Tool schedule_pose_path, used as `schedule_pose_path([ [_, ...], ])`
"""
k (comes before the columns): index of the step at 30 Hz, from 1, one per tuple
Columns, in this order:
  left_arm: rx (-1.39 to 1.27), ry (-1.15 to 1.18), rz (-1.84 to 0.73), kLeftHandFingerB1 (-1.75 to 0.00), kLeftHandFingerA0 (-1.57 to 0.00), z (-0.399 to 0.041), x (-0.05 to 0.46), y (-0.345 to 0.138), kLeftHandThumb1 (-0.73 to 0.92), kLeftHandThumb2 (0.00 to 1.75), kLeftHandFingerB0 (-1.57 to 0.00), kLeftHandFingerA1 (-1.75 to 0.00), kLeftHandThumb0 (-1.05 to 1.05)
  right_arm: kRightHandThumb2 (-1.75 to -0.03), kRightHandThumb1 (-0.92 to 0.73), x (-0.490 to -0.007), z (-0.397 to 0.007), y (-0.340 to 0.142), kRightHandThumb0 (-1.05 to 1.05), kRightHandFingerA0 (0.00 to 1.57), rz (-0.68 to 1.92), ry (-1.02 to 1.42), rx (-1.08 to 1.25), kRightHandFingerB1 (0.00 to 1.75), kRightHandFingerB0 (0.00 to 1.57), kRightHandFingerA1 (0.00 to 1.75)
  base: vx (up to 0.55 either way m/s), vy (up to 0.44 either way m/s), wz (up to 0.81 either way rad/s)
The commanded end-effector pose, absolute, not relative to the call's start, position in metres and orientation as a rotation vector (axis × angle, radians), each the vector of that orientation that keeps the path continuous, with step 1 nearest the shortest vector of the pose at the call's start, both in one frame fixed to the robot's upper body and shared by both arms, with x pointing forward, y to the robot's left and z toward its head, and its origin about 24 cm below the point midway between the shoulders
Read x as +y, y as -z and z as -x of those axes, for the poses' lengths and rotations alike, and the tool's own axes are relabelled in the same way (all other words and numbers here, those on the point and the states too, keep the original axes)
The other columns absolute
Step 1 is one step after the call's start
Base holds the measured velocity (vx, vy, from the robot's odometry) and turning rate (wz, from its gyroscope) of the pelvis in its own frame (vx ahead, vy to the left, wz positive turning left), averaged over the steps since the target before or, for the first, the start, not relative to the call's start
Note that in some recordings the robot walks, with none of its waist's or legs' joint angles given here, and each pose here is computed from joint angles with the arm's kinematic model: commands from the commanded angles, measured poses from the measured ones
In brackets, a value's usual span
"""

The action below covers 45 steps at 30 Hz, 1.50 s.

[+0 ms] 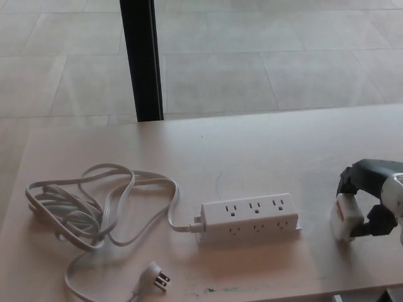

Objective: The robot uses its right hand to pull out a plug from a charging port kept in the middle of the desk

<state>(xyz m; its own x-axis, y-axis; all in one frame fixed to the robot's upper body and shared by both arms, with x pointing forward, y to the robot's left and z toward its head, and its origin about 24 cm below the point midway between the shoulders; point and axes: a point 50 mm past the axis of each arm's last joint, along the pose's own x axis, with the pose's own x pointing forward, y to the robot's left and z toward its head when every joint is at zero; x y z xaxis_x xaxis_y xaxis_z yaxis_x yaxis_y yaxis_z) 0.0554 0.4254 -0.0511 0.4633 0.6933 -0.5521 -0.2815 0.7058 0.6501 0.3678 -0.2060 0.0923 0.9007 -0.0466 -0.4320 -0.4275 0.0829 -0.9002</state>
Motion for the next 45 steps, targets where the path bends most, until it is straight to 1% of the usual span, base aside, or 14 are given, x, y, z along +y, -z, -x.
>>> schedule_pose_path([
  [1, 0.875, -0.645, -0.53, -0.47, -0.8, -0.056, 0.431, 0.044, 0.73, 0.62, -0.63, -0.72, -0.7, -0.58, -0.6, -0.207, -0.368, -0.089, -0.54, 0.78, 1.456, -0.269, 0.364, 0.34, 0.24, 1.42, 0.0, 0.0, 0.0],
  [11, 0.889, -0.659, -0.506, -0.45, -0.77, -0.052, 0.43, 0.047, 0.73, 0.62, -0.6, -0.68, -0.69, -0.88, -0.43, -0.211, -0.371, -0.1, -0.9, 0.87, 1.483, -0.288, 0.377, 0.0, 0.0, 1.36, 0.0, 0.0, 0.0],
  [20, 0.898, -0.644, -0.518, -0.51, -0.79, -0.049, 0.43, 0.047, 0.74, 0.62, -0.64, -0.78, -0.69, -0.6, -0.61, -0.225, -0.374, -0.131, -1.01, 0.75, 1.507, -0.286, 0.393, 0.0, 0.0, 1.03, 0.0, 0.0, 0.0],
  [24, 0.898, -0.645, -0.518, -0.59, -0.78, -0.049, 0.431, 0.047, 0.57, 0.86, -0.6, -0.82, -0.75, -0.6, -0.63, -0.233, -0.373, -0.149, -1.03, 0.75, 1.479, -0.275, 0.38, 0.0, 0.0, 1.24, 0.0, 0.0, 0.0],
  [26, 0.896, -0.66, -0.514, -0.45, -0.76, -0.05, 0.433, 0.045, 0.73, 0.62, -0.59, -0.65, -0.7, -0.6, -0.61, -0.243, -0.372, -0.17, -1.0, 0.75, 1.425, -0.248, 0.349, 0.06, 0.0, 1.29, 0.0, 0.0, 0.0],
  [27, 0.898, -0.661, -0.514, -0.44, -0.76, -0.051, 0.433, 0.044, 0.74, 0.63, -0.58, -0.62, -0.7, -0.95, -0.43, -0.251, -0.369, -0.179, -0.9, 0.63, 1.371, -0.229, 0.351, 0.01, 0.0, 1.12, 0.0, 0.0, 0.0],
  [32, 0.888, -0.666, -0.516, -0.44, -0.76, -0.048, 0.435, 0.042, 0.74, 0.62, -0.58, -0.59, -0.7, -0.96, -0.51, -0.287, -0.337, -0.206, -0.97, 0.57, 1.293, -0.199, 0.335, 0.01, 0.03, 0.95, 0.0, 0.0, 0.0],
  [33, 0.882, -0.67, -0.508, -0.59, -0.68, -0.048, 0.435, 0.042, 0.58, 0.97, -0.53, -0.67, -0.68, -0.96, -0.54, -0.301, -0.323, -0.211, -1.04, 0.57, 1.222, -0.177, 0.32, 0.01, 0.0, 1.11, 0.0, 0.0, 0.0],
  [34, 0.88, -0.671, -0.506, -0.45, -0.75, -0.047, 0.436, 0.041, 0.73, 0.63, -0.57, -0.59, -0.71, -0.94, -0.55, -0.309, -0.316, -0.213, -1.03, 0.72, 1.178, -0.16, 0.312, 0.08, 0.02, 1.19, 0.0, 0.0, 0.0],
  [37, 0.882, -0.67, -0.504, -0.52, -0.77, -0.047, 0.436, 0.041, 0.6, 0.8, -0.55, -0.68, -0.74, -1.03, -0.58, -0.358, -0.275, -0.22, -1.01, 0.59, 1.04, -0.021, 0.311, 0.0, 0.0, 0.7, 0.0, 0.0, 0.0],
  [40, 0.882, -0.676, -0.505, -0.52, -0.76, -0.047, 0.437, 0.04, 0.6, 0.79, -0.55, -0.69, -0.75, -0.61, -0.73, -0.402, -0.234, -0.221, -0.92, 0.88, 0.872, 0.189, 0.29, 0.29, 0.0, 0.65, 0.0, 0.0, 0.0],
  [41, 0.886, -0.674, -0.512, -0.52, -0.76, -0.048, 0.438, 0.04, 0.6, 0.8, -0.56, -0.69, -0.75, -1.01, -0.53, -0.418, -0.219, -0.219, -0.85, 0.89, 0.816, 0.285, 0.316, 0.23, 0.0, 0.7, 0.0, 0.0, 0.0],
  [44, 0.886, -0.681, -0.506, -0.51, -0.75, -0.049, 0.438, 0.04, 0.6, 0.81, -0.54, -0.67, -0.76, -1.02, -0.55, -0.46, -0.183, -0.201, -1.05, 1.1, 0.687, 0.492, 0.337, 0.5, 0.0, 0.85, 0.0, 0.0, 0.0],
  [45, 0.883, -0.678, -0.508, -0.52, -0.75, -0.049, 0.438, 0.04, 0.6, 0.8, -0.55, -0.67, -0.76, -0.66, -0.71, -0.47, -0.169, -0.194, -1.05, 1.14, 0.656, 0.565, 0.363, 0.7, 0.0, 0.84, 0.0, 0.0, 0.0],
])
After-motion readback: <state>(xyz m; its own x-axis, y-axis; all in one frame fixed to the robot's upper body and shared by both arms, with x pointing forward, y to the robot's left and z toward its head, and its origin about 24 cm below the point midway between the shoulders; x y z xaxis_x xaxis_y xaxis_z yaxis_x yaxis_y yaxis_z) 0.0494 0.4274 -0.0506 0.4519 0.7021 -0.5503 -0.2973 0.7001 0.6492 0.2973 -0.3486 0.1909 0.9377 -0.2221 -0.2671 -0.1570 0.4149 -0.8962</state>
